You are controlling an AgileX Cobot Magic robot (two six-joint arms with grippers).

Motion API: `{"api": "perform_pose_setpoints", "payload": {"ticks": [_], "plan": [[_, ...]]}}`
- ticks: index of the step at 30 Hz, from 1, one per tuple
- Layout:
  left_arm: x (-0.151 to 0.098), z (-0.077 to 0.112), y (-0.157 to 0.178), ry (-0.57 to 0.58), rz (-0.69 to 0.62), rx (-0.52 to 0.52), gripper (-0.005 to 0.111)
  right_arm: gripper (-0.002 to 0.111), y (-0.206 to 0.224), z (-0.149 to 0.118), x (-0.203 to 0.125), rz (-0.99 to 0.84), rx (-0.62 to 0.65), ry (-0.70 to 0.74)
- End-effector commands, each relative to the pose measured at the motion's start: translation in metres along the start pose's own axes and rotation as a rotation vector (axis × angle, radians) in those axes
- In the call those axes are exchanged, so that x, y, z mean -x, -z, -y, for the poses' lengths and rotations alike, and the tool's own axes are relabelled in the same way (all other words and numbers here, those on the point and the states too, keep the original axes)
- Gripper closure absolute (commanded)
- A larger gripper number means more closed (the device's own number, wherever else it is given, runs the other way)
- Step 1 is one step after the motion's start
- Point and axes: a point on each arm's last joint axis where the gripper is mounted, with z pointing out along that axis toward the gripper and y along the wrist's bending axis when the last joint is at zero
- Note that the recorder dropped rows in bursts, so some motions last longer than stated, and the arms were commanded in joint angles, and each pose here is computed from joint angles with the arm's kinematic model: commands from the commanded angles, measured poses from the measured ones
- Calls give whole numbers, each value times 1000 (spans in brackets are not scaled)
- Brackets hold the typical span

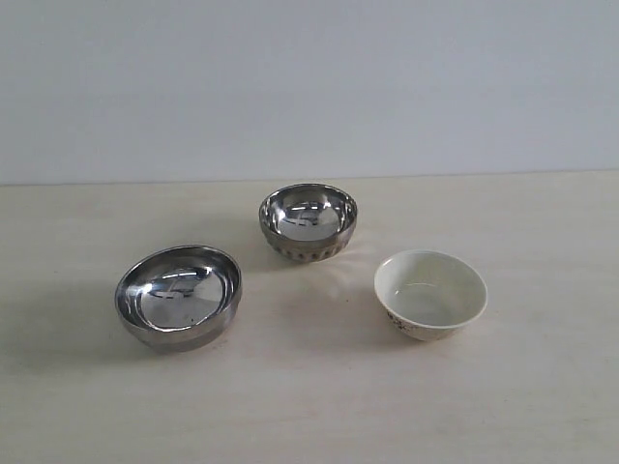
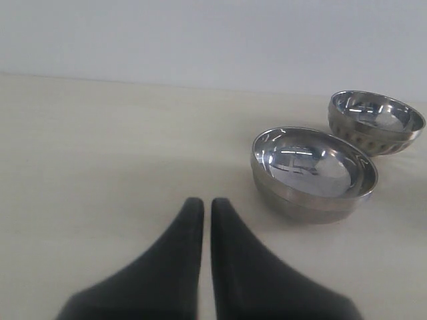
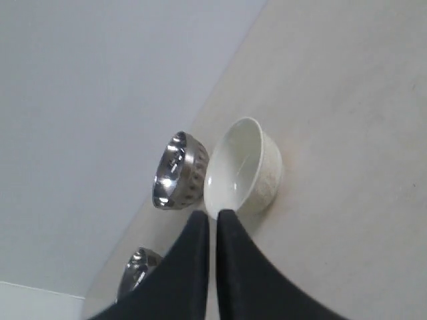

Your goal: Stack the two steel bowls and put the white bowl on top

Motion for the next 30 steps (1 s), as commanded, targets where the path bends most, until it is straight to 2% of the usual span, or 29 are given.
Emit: {"api": "perform_pose_setpoints", "payload": {"ticks": [1,7,10,17,24,30], "plan": [[-1,0,0,0,2,3,103,108,1,-7,10,108,82,1],[-1,0,0,0,2,3,103,108,4,-15,20,222,170,12],[-1,0,0,0,2,3,103,108,6,-19,23,250,181,89],[-1,0,0,0,2,3,103,108,32,-72,46,316,278,280],[-1,0,0,0,2,3,103,108,32,-125,65,158,204,516],[-1,0,0,0,2,3,103,108,-5,-159,74,-86,174,684]]}}
